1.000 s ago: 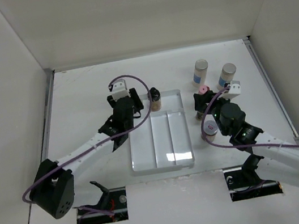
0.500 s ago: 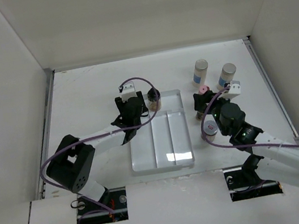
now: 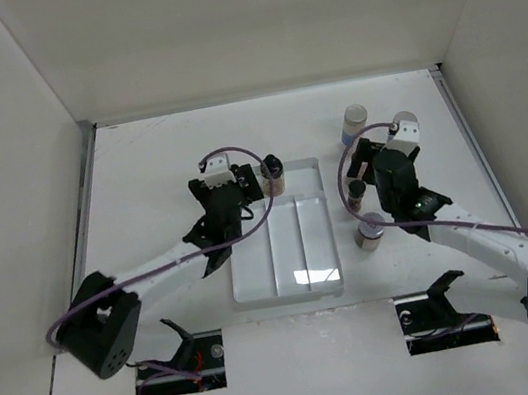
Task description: Organize the condiment bottles
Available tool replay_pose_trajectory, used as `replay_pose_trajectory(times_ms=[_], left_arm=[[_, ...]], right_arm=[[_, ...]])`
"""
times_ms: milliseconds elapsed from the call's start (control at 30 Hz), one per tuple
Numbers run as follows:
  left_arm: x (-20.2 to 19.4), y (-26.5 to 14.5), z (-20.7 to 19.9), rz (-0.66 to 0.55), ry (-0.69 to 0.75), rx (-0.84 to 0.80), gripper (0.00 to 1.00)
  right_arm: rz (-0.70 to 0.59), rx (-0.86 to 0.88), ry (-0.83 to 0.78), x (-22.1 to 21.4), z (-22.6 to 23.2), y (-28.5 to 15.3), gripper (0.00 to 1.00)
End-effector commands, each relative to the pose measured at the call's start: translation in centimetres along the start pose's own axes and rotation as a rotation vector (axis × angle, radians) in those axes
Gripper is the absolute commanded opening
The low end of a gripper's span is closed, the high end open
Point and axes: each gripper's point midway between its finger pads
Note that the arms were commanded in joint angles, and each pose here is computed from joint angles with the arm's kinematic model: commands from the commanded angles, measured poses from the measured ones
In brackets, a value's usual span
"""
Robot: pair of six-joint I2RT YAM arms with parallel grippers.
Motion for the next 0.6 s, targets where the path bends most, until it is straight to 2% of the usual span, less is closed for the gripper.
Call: replay_pose_trajectory(times_ms=[0, 133, 300, 467, 567], left_arm=[[5.3, -3.4, -0.9, -0.146, -0.122, -0.089, 0.96], [5.1, -6.7, -0.7, -0.179, -0.165, -0.161, 0.96], [3.3, -10.1, 0.7, -0.207, -0.273, -0.222, 0.96], [2.0, -10.1, 4.1, -0.245, -0.307, -0.149, 0.96], [1.9, -9.8, 4.1, -0.241, -0.304, -0.149, 0.96]], right_arm=[[0.024, -0.046, -0.067, 1.6, 0.4, 0.7, 0.89], [0.108, -0.088, -0.121, 0.7, 0.2, 1.8, 0.88], [0.186, -0.075, -0.091, -0.1, 0.2, 3.4, 0.87], [0.249, -0.086, -0.106, -1.4, 0.5, 5.0, 0.84], [0.267, -0.087, -0.111, -2.2, 0.7, 5.8, 0.80]])
Point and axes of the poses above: each gripper's point midway between its finger pads, its own y axis out along the fingers, its own z axis along the line the jaws close on, x = y × z, and after that the axes turned 10 degrees about y, right-handed
